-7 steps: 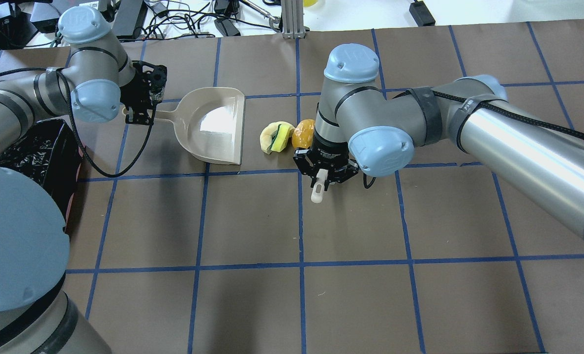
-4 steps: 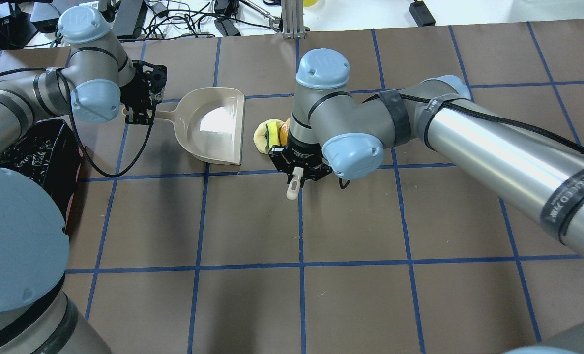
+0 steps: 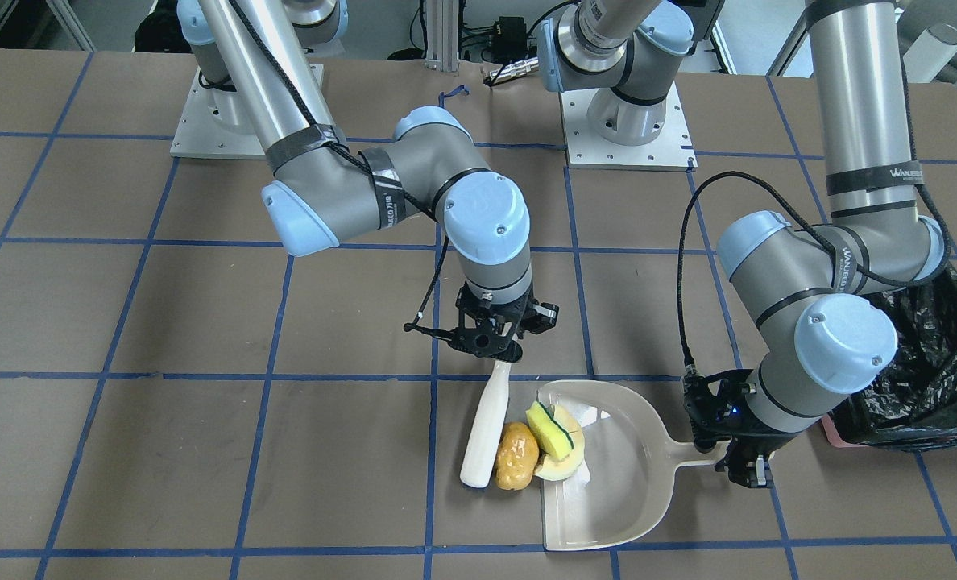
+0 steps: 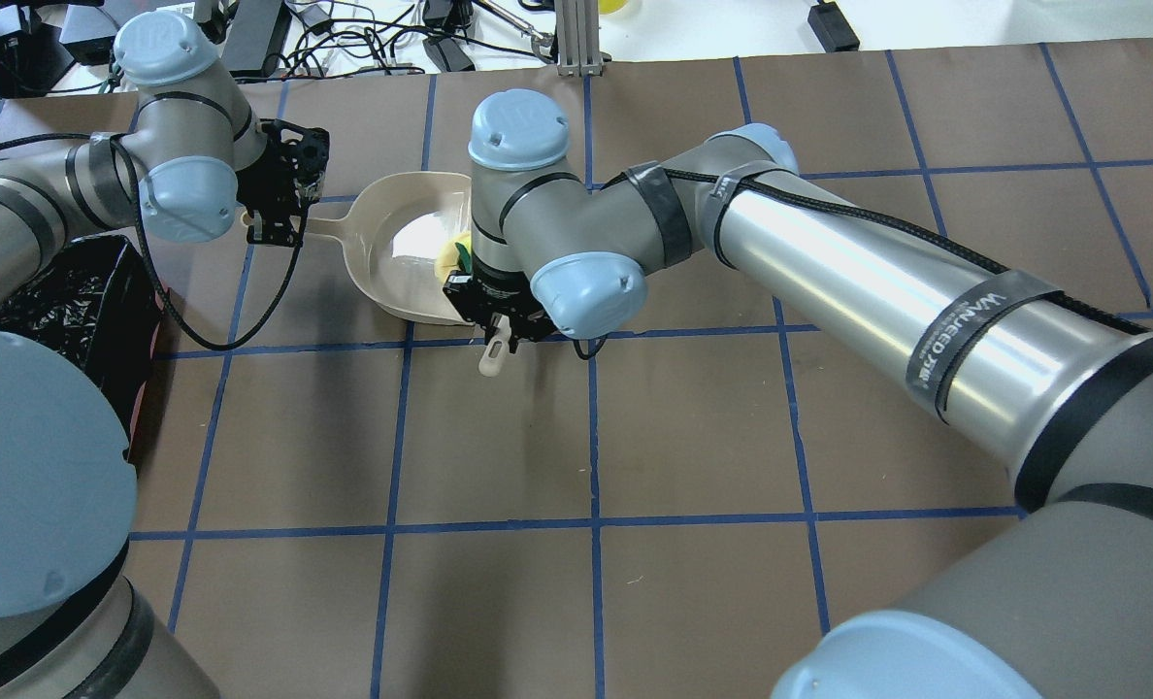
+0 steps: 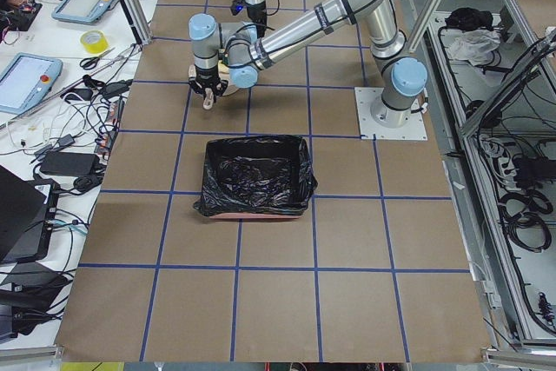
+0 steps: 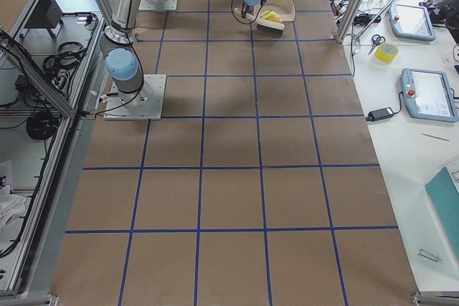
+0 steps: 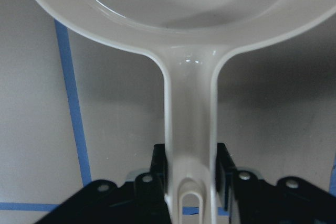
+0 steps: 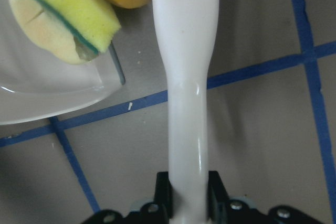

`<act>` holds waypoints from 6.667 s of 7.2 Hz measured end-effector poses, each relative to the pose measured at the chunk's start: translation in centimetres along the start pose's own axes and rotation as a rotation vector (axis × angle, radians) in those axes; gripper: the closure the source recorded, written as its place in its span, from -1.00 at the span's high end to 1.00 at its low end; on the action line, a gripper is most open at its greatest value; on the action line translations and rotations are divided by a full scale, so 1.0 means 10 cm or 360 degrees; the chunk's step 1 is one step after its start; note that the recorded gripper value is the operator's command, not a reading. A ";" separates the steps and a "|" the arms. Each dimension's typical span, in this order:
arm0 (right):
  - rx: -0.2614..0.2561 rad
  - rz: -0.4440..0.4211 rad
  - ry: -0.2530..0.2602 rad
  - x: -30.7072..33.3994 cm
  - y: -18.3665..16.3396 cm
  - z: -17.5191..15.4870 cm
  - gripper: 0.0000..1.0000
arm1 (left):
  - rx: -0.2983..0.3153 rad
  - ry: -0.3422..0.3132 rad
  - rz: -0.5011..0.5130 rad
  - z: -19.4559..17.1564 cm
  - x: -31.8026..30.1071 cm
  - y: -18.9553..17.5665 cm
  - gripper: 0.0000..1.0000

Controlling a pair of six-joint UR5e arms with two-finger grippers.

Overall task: Sweep and dump trash into bin
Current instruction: 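Sweep the sponge, ring and potato into the dustpan with the right-held brush, then lift the loaded dustpan over the black bin with the left gripper while the right withdraws, then tip the dustpan with the left gripper to dump the items into the bin, then lower the empty dustpan with the left gripper while the right releases the brush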

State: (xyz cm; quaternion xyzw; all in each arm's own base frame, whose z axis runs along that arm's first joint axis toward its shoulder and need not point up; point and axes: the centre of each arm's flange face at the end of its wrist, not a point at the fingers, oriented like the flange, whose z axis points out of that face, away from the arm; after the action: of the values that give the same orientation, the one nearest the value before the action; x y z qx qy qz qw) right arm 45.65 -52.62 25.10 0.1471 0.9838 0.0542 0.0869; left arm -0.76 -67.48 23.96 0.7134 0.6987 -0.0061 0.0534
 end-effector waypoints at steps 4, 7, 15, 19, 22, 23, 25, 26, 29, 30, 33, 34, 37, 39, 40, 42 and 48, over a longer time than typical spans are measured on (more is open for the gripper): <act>-0.0022 0.0018 -0.0094 -0.62 0.32 0.06 -1.00 | 0.0000 0.0001 -0.0001 0.00 0.00 0.00 -1.00; 0.0002 0.0000 -0.0163 -0.90 0.48 -0.04 -1.00 | 0.0001 0.0000 -0.0003 0.00 0.00 0.00 -1.00; 0.0049 -0.0011 0.0016 0.04 -0.26 -0.46 -1.00 | 0.0148 -0.0034 -0.0059 -0.02 0.00 0.23 -1.00; 0.0005 -0.0203 0.0197 1.92 -0.87 -1.49 -1.00 | 0.0352 0.0006 -0.0185 -0.64 0.22 0.90 -1.00; -0.0013 -0.0293 0.0240 3.22 -1.19 -1.68 -1.00 | 0.0440 0.0105 -0.0171 -1.60 0.69 1.95 -1.00; -0.0032 -0.0320 0.0225 3.62 -1.32 -1.69 -1.00 | 0.0416 0.0134 -0.0197 -1.83 0.89 2.36 -1.00; -0.0011 -0.0387 0.0216 4.30 -1.49 -1.58 -1.00 | 0.0269 0.0173 -0.0244 -2.12 1.37 3.27 -1.00; 0.0022 -0.0411 0.0258 4.50 -1.54 -1.51 -1.00 | 0.0183 0.0178 -0.0264 -2.22 1.61 3.75 -1.00; 0.0043 -0.0437 0.0323 4.80 -1.73 -1.26 -1.00 | -0.0217 0.0218 -0.0282 -2.51 1.95 4.47 -1.00; 0.0047 -0.0450 0.0324 4.88 -1.80 -1.19 -1.00 | -0.0383 0.0291 -0.0282 -2.61 1.94 4.44 -1.00; 0.0053 -0.0467 0.0322 4.95 -1.90 -1.10 -1.00 | -0.0795 0.0439 -0.0132 -2.65 1.59 4.16 -1.00; 0.0052 -0.0467 0.0322 4.96 -1.92 -1.08 -1.00 | -0.0880 0.0460 -0.0033 -2.64 1.45 4.04 -1.00; 0.0047 -0.0465 0.0320 4.97 -1.96 -1.02 -0.11 | -0.0967 0.0457 0.0080 -2.59 1.31 3.90 -1.00; 0.0049 -0.0466 0.0316 4.97 -1.97 -1.02 0.55 | -0.0857 0.0321 0.0150 -2.62 1.24 3.79 -1.00; 0.0051 -0.0467 0.0314 4.97 -1.97 -1.02 0.98 | -0.0754 0.0231 0.0186 -2.63 1.19 3.67 -1.00; 0.0083 -0.0456 0.0321 4.95 -1.97 -1.14 1.00 | -0.0568 0.0081 0.0157 -2.64 0.96 3.16 -1.00; 0.0394 -0.0423 0.0410 4.51 -0.67 -3.38 1.00 | -0.0034 -0.0006 -0.0035 -1.83 0.06 1.09 -1.00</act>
State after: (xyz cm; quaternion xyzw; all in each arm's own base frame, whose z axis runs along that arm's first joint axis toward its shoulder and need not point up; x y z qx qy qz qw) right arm -5.01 -48.28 50.34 0.0175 0.9967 -0.0605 -0.0520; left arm 8.91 -65.57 42.87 0.7050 0.7065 -0.0006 0.0622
